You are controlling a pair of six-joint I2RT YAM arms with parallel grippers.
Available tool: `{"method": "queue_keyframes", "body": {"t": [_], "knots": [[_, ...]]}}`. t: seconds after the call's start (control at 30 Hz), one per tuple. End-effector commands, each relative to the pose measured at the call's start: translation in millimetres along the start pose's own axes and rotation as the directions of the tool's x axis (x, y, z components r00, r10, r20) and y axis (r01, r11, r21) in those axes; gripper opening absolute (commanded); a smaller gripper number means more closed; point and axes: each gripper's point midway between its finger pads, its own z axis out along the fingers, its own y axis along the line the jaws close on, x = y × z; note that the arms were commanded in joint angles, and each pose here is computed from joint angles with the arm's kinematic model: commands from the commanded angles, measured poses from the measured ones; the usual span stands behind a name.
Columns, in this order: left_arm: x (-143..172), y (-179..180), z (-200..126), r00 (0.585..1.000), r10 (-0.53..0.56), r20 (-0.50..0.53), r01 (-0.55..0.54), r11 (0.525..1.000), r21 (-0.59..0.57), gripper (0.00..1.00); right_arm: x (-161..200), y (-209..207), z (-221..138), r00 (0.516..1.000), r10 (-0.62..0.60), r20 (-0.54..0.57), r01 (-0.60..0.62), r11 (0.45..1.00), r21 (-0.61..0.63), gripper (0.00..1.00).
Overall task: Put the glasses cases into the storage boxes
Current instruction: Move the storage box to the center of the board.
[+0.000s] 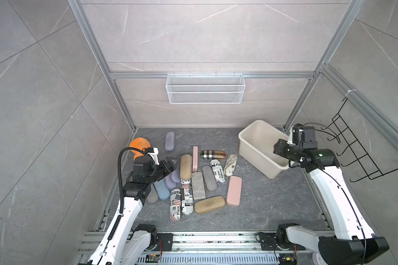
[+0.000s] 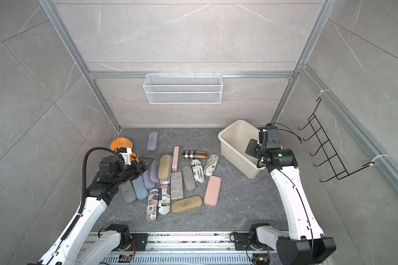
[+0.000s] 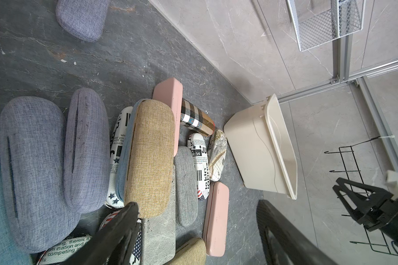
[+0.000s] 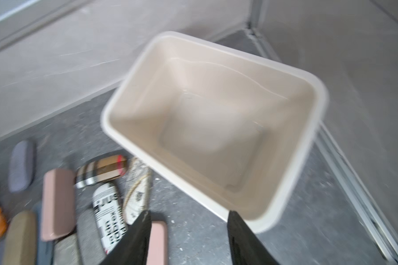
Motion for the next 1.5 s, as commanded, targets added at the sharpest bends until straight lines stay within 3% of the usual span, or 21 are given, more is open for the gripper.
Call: {"method": "queue_keyframes", "body": {"t": [0.0,0.1,0.27,0.6,0.9,1.23,1.47], "knots": [[0,2,1,1.0,-0.004,0.005,0.004,1.0,-0.013,0.83,-2,39,26,0.981,-0.19,-0.04,0.186,0.979,-0.086,0.57],[2,5,2,1.0,-0.015,-0.001,0.015,1.0,-0.022,0.83,3,49,52,0.959,-0.269,-0.093,0.257,0.959,-0.123,0.62],[6,6,6,1.0,-0.023,-0.008,0.023,1.0,-0.001,0.83,-6,46,94,0.932,-0.328,-0.155,0.325,0.945,-0.049,0.66],[10,13,9,0.999,-0.035,-0.03,0.034,0.999,-0.029,0.84,29,47,139,0.865,-0.416,-0.282,0.4,0.909,-0.113,0.62],[12,16,8,0.998,-0.038,-0.04,0.036,0.998,-0.05,0.84,55,47,154,0.854,-0.406,-0.325,0.376,0.914,-0.155,0.55],[13,16,2,0.999,-0.025,-0.042,0.022,0.997,-0.068,0.84,53,50,156,0.885,-0.343,-0.315,0.313,0.939,-0.142,0.24],[9,11,-7,1.0,0.002,-0.02,-0.003,0.998,-0.066,0.84,52,35,139,0.932,-0.173,-0.318,0.186,0.983,0.011,0.15]]}}
